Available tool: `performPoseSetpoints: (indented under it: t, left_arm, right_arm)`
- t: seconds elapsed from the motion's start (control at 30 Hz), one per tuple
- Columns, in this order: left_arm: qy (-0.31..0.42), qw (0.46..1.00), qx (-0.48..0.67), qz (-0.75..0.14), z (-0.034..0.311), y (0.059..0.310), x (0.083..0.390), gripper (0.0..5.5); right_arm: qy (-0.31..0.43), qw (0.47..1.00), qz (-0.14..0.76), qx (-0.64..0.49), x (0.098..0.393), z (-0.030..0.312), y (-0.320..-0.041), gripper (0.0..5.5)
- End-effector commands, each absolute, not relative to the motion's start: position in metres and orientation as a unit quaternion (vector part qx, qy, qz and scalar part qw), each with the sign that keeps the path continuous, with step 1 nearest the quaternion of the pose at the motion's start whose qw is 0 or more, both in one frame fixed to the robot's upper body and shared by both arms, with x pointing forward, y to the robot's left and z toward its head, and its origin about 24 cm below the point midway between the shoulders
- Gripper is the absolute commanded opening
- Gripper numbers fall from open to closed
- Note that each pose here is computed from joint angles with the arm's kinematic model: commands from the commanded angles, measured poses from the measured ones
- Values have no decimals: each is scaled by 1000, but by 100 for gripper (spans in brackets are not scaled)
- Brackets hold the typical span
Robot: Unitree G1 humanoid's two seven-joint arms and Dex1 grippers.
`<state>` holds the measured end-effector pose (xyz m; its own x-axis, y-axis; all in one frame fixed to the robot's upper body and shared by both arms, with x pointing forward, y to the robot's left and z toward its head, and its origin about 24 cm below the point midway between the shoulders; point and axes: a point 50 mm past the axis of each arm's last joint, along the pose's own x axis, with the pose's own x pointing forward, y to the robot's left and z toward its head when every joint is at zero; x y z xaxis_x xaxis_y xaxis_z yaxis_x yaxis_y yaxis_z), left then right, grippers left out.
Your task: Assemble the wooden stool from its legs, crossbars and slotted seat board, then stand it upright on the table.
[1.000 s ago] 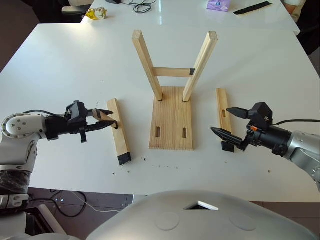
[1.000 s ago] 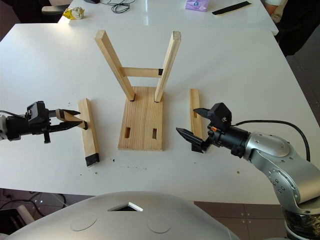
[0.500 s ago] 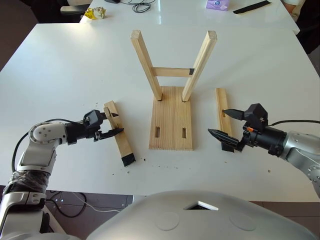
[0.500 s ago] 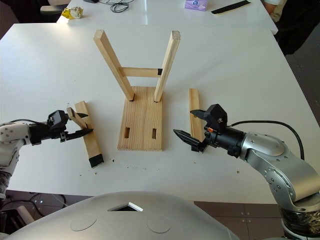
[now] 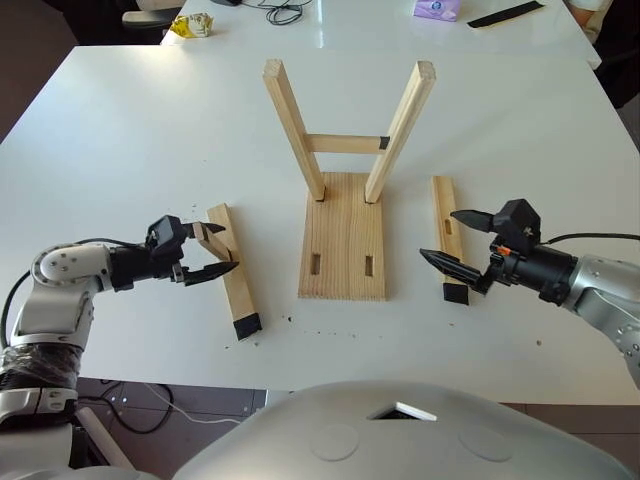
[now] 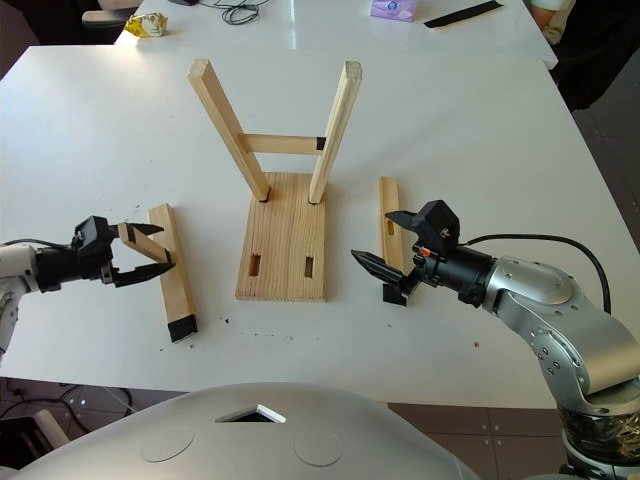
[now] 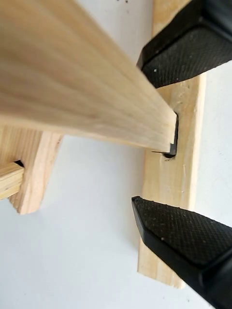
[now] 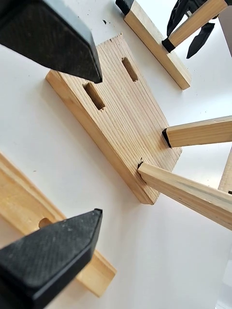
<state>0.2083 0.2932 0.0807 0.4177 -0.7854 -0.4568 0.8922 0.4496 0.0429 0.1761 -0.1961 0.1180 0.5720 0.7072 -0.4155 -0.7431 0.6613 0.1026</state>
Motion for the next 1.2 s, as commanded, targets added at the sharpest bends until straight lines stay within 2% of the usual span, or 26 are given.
performPoseSetpoints:
  t: [0.03, 0.47, 0.63, 0.9, 1.2]
  left_arm:
    - [171, 834, 138, -507, 100, 291, 211, 395]
    - [92, 845, 58, -523, 176, 291, 209, 395]
    - [89, 833, 41, -544, 184, 284, 204, 328]
    - [63, 828, 24, -556, 188, 263, 206, 328]
    - [63, 829, 18, -555, 187, 260, 211, 328]
  right_arm:
    - [204, 888, 410, -49, 179, 123, -197, 482]
    - [200, 887, 412, -53, 181, 126, -200, 482]
    - [200, 889, 409, -51, 179, 125, -200, 482]
    - [197, 891, 407, -46, 178, 123, -197, 482]
    - [193, 890, 410, -44, 178, 124, -193, 482]
